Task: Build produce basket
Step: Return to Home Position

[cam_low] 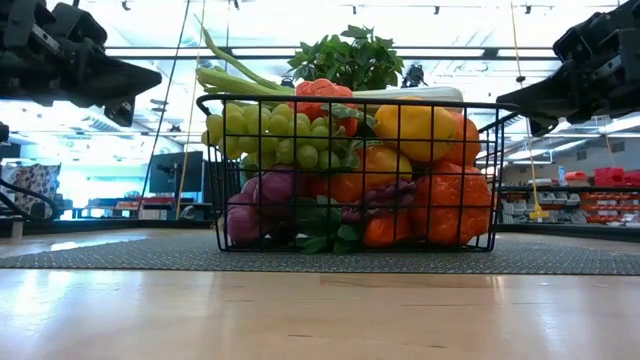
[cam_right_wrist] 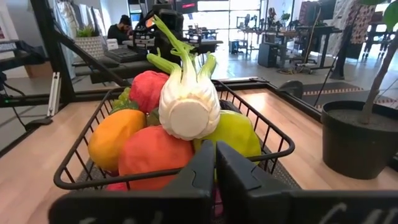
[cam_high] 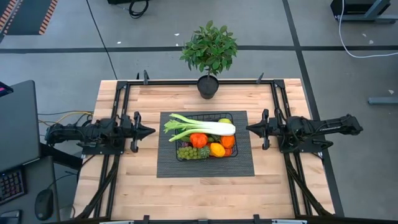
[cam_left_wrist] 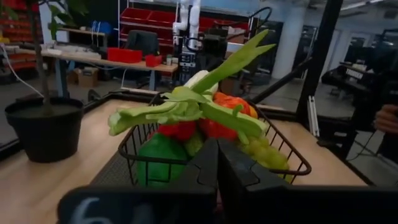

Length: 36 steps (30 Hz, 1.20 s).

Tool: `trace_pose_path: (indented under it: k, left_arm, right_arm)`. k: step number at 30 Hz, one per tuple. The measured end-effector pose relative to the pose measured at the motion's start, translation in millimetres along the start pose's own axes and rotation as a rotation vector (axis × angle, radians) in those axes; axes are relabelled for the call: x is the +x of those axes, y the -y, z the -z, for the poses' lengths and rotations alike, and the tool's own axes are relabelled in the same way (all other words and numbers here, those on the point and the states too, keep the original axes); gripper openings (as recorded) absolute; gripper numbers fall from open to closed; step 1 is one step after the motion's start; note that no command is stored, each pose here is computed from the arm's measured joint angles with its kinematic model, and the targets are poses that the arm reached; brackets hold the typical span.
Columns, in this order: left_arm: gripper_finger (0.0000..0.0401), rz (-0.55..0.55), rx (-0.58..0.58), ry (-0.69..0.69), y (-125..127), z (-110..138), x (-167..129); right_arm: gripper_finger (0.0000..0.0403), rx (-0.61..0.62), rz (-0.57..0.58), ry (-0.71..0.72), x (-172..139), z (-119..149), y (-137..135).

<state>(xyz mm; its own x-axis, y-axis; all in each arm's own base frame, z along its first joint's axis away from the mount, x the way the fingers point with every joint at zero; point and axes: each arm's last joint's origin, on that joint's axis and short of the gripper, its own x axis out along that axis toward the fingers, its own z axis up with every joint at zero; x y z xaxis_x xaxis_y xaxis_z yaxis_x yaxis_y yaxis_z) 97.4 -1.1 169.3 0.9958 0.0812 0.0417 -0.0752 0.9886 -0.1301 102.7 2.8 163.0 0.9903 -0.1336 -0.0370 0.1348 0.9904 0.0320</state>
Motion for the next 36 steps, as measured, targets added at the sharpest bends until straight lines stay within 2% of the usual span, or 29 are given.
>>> trace_pose_path:
  k: [7, 17, 26, 36]
  left_arm:
    - [0.0009, 0.056, 0.112, -0.010, 1.6, 0.8, 0.0]
    - [0.0019, 0.057, 0.111, -0.010, 1.6, 0.8, -0.1]
    - [0.0012, 0.057, 0.111, -0.009, 1.6, 0.7, -0.1]
    - [0.0027, 0.057, 0.111, -0.008, 1.6, 0.6, -0.1]
  right_arm:
    - [0.0027, 0.010, 0.000, 0.000, 0.0, 0.0, 0.0]
    - [0.0026, 0.009, 0.000, 0.000, 0.0, 0.0, 0.0]
    - [0.0027, 0.009, -0.001, 0.000, 0.0, 0.0, 0.0]
    - [0.0027, 0.009, -0.001, 0.000, 0.0, 0.0, 0.0]
